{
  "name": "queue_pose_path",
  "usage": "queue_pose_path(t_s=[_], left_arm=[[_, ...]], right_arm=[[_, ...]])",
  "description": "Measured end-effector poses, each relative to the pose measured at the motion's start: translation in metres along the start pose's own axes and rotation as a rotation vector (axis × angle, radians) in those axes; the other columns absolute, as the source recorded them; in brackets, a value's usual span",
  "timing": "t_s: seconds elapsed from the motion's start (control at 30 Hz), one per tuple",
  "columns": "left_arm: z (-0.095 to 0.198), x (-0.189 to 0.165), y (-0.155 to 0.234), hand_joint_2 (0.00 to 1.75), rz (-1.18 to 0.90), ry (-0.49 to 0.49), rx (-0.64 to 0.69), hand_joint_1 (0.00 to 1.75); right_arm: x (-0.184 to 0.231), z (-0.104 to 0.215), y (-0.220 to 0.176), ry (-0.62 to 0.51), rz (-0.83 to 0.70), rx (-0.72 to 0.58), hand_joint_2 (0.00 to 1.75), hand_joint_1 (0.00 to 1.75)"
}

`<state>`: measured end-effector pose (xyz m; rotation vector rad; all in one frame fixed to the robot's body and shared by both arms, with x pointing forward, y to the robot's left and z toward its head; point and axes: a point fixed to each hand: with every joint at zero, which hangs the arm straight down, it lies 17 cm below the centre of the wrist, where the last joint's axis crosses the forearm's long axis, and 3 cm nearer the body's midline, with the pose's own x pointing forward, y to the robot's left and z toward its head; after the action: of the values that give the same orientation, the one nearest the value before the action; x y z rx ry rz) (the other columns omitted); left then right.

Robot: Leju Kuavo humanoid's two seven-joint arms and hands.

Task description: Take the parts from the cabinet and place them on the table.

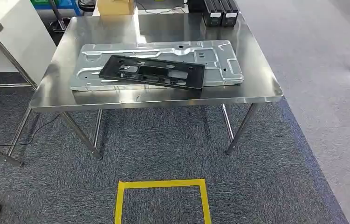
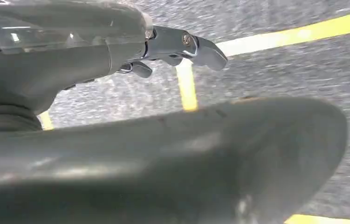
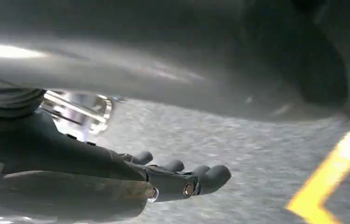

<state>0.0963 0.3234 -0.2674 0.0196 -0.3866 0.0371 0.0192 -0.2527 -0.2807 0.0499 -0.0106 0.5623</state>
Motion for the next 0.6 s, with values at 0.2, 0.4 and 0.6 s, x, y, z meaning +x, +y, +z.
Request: queue_pose_path(t_s=[0.2,0.4,0.6], left_arm=[[0.000,-0.003,-0.008,0.00,-0.008,0.019,-0.017,0.00],[0.000,-0.005,-0.008,0.00,-0.011,0.023,-0.018,0.00],[0.000,-0.003,-0.009,0.00,-0.014,0.018,-0.020,0.00]], right_arm=[[-0.007,0.000,-0.012,0.031,-0.036,-0.031,0.00,0.00],[0.000,-0.001,-0.019,-0.001,-0.063,-0.058,0.00,0.00],[0.010,-0.001,-0.022,-0.058,-0.061,-0.074,0.00,0.00]])
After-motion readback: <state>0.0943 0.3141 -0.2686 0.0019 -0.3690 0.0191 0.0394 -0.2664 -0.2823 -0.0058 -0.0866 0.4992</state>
